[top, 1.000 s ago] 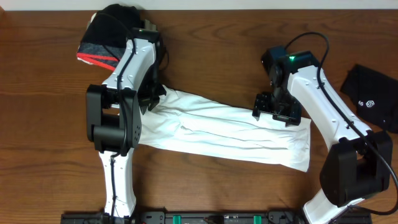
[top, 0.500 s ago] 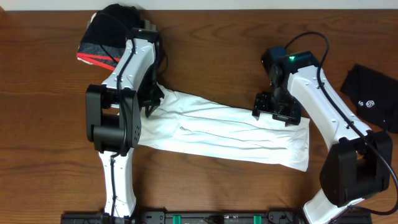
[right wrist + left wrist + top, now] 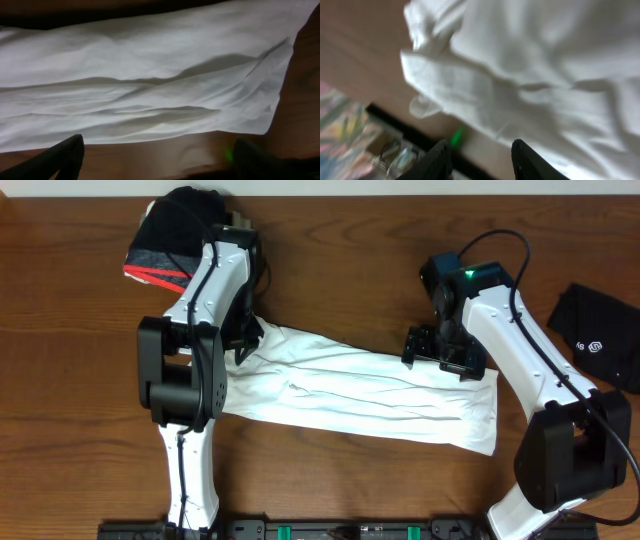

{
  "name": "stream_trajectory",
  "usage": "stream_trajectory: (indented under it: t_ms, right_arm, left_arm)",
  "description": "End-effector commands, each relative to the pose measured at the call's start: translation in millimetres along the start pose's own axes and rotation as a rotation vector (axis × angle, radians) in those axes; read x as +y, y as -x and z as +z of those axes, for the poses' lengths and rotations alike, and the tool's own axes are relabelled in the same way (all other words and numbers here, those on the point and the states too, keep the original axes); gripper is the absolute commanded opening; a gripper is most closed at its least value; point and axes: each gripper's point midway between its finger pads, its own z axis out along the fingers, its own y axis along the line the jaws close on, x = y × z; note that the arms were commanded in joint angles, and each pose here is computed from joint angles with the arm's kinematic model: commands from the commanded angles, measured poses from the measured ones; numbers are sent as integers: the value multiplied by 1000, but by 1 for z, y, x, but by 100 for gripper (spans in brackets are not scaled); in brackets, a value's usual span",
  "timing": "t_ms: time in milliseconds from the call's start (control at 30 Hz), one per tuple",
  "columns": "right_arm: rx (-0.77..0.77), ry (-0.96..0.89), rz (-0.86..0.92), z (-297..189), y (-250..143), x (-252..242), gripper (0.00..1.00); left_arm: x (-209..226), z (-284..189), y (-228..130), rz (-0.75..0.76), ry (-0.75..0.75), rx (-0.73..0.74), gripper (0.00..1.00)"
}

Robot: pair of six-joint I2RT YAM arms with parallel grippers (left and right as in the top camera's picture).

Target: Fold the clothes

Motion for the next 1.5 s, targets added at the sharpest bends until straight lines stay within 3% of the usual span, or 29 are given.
stream_trajectory:
  t_ms: [0,67,133,200,333,367,400,500,667,867,1133,1467]
  right_arm:
    - [-21,18,20,-3,0,4,93]
    - [-27,28,35,-4,2,7,92]
    - [-17,69,34,-4,1,14,83]
    - [0,141,26,-5,0,28,67]
    - [-3,298,-24,-12,4,60,13]
    - [-7,323,-33,-13,5,66,4]
    - [-11,348,-43,-15,5,73,1]
    - [3,395,-67,-16,-1,89,2]
    - [43,373,-76,-5,-21,102,2]
    - [97,343,-35,30,-44,106,2]
    - [118,486,-50,66,-49,120,1]
    - [141,373,38,98,-46,70,2]
  left_arm:
    - [-4,-29,-4,65,-45,-126,43]
    - [-13,-44,-7,121,-77,-196,44]
    - [-23,-54,-12,182,-94,-248,44]
    - [-31,-59,-18,210,-97,-271,44]
    - [-48,-62,-20,222,-137,-298,43]
    - [-54,-62,-21,226,-166,-288,42]
    - [-60,-62,-26,231,-210,-260,41]
    - [-77,-60,-43,268,-323,-165,30]
    - [-116,-53,-85,439,-516,-8,23]
    - [-138,-17,-104,512,-480,0,21]
    - [-154,13,-106,538,-498,-15,21]
    - [-135,21,-82,489,-462,-37,22]
